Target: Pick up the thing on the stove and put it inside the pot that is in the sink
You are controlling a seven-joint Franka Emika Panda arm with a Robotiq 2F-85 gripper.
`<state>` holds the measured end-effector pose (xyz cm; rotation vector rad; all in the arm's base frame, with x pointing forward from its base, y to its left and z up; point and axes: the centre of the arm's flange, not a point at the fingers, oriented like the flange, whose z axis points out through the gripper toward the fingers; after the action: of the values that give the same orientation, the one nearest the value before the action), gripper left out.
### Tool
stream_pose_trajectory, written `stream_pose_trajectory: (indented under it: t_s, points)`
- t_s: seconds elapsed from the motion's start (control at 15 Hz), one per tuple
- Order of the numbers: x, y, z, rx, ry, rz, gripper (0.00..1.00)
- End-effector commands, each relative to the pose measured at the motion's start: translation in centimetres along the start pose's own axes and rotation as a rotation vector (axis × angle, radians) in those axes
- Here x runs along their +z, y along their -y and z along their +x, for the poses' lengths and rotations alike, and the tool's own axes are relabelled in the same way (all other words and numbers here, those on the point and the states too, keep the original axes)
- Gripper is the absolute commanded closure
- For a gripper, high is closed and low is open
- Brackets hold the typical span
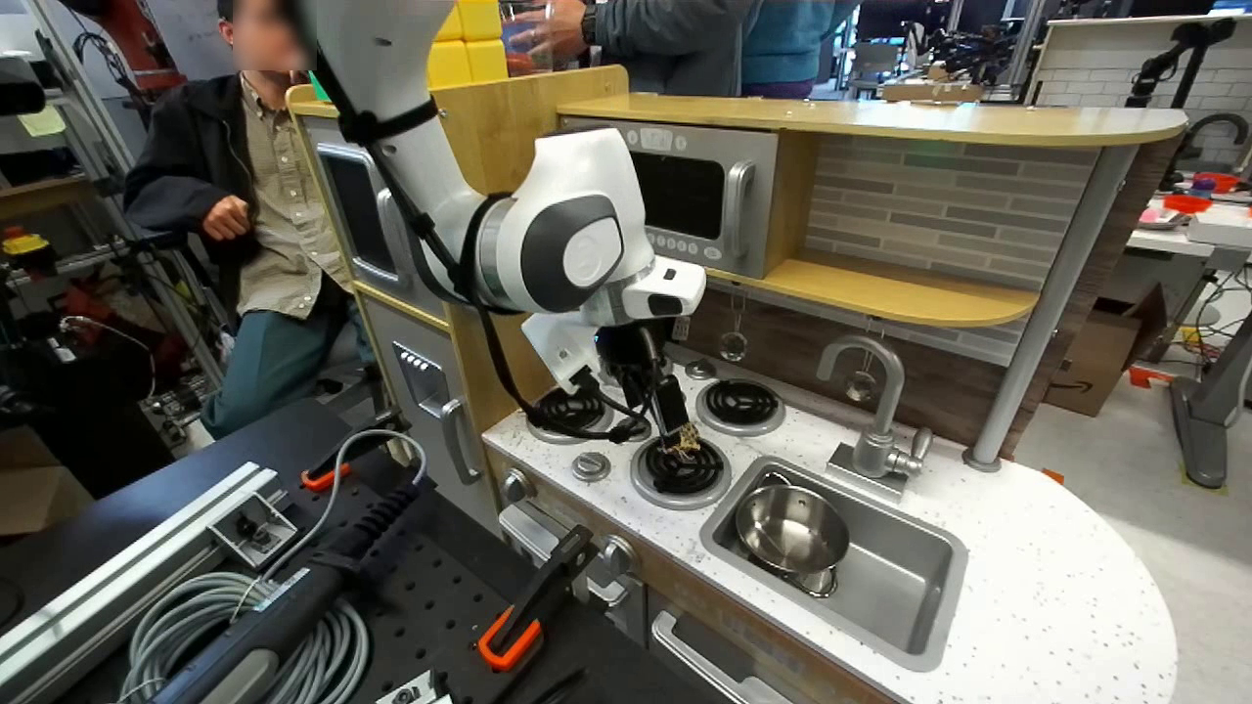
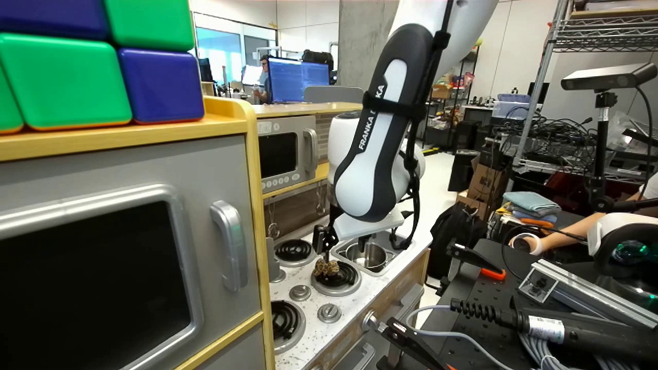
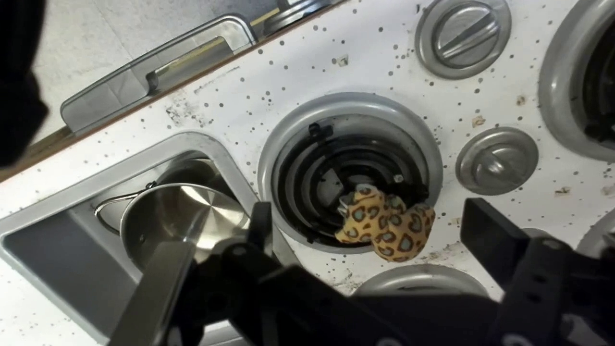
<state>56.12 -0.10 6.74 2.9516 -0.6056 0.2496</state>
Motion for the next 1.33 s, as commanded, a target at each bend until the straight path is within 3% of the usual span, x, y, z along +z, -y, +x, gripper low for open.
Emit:
stream_pose_trajectory:
  t_s: [0.0,0.93,1.0,1.07,1.27]
  points:
    - [2.8,1.4,1.2,0.091,-0.042,0.005,0.00]
    - [6.7,2.8,2.6,0.255,-0.124,0.020,0.00]
    - [7.2,2.5,3.3,0.264,-0.135,0.019,0.25]
    - [7.4,2.4,3.4,0.269,-0.138,0.018,0.26]
    - [8.0,2.0,4.2,0.303,-0.137,0.033,0.50]
